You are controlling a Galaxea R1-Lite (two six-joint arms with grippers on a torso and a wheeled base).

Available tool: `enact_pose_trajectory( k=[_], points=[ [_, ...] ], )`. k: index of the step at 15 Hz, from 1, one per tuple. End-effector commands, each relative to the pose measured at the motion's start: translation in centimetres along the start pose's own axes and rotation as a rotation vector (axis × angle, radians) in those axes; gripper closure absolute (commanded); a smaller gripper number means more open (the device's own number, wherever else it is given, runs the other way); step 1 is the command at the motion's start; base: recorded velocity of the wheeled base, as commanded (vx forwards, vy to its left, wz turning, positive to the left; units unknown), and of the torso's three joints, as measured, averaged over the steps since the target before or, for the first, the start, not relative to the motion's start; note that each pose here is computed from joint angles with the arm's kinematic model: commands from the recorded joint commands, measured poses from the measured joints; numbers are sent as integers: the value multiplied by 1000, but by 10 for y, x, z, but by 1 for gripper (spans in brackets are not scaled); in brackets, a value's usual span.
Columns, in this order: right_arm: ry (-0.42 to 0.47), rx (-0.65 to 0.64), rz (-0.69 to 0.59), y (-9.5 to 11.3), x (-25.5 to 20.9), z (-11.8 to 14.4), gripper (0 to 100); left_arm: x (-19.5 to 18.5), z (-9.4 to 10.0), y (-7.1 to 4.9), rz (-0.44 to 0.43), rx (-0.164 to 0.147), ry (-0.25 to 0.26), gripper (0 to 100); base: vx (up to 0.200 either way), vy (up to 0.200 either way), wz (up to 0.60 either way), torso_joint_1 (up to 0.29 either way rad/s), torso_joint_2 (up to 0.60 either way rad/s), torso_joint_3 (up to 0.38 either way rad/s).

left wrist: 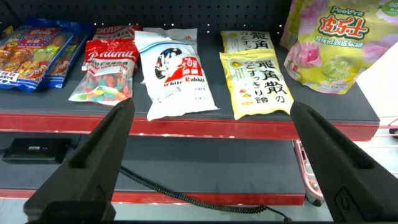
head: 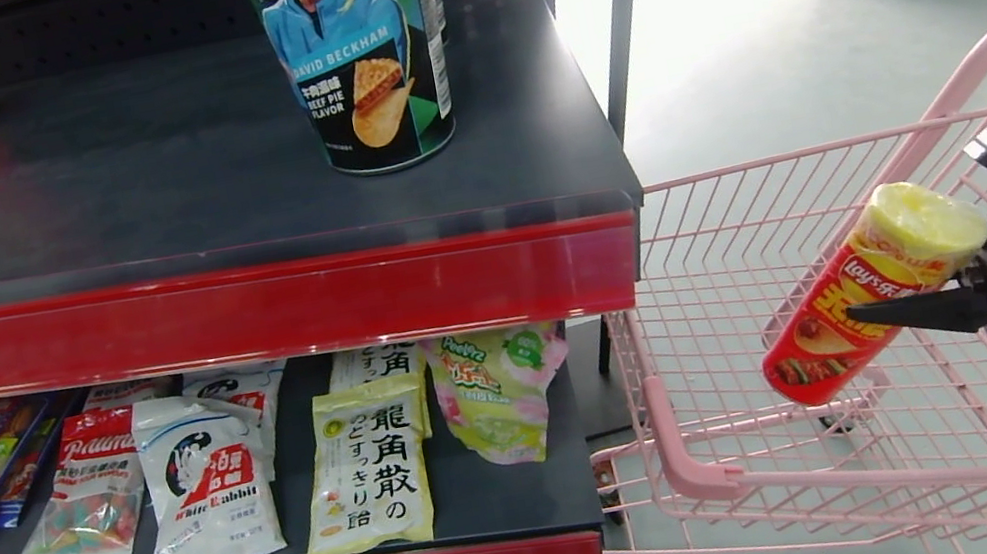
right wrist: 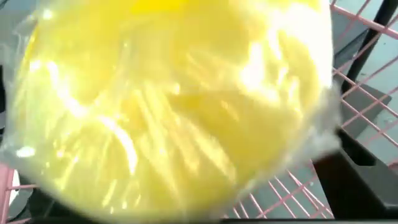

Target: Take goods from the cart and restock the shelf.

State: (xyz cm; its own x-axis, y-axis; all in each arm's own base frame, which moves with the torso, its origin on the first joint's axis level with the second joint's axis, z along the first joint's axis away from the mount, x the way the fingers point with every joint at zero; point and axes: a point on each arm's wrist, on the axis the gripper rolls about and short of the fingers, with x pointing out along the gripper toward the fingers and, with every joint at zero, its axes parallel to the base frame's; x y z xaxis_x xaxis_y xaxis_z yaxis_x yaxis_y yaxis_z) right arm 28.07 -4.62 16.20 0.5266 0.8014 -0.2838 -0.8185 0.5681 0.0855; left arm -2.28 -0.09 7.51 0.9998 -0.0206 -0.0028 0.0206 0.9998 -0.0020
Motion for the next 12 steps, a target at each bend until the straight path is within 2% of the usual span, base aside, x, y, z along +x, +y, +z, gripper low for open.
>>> enact_pose_trajectory(
  k=[1,7,8,12],
  points=[
    [-7,-2,4,-5,4,6,0,0,0,0,-1,-1,0,0,0,0,0,0,0,0],
    [-8,18,-9,-14,4,1,0,0,0,0,-1,0,-1,0,0,0,0,0,0,0],
    [-8,18,-9,-14,4,1,100,0,0,0,-1,0,-1,0,0,0,0,0,0,0],
    [-11,52,-15,-15,3,1,100,0,0,0,-1,0,0,0,0,0,0,0,0,0]
  ],
)
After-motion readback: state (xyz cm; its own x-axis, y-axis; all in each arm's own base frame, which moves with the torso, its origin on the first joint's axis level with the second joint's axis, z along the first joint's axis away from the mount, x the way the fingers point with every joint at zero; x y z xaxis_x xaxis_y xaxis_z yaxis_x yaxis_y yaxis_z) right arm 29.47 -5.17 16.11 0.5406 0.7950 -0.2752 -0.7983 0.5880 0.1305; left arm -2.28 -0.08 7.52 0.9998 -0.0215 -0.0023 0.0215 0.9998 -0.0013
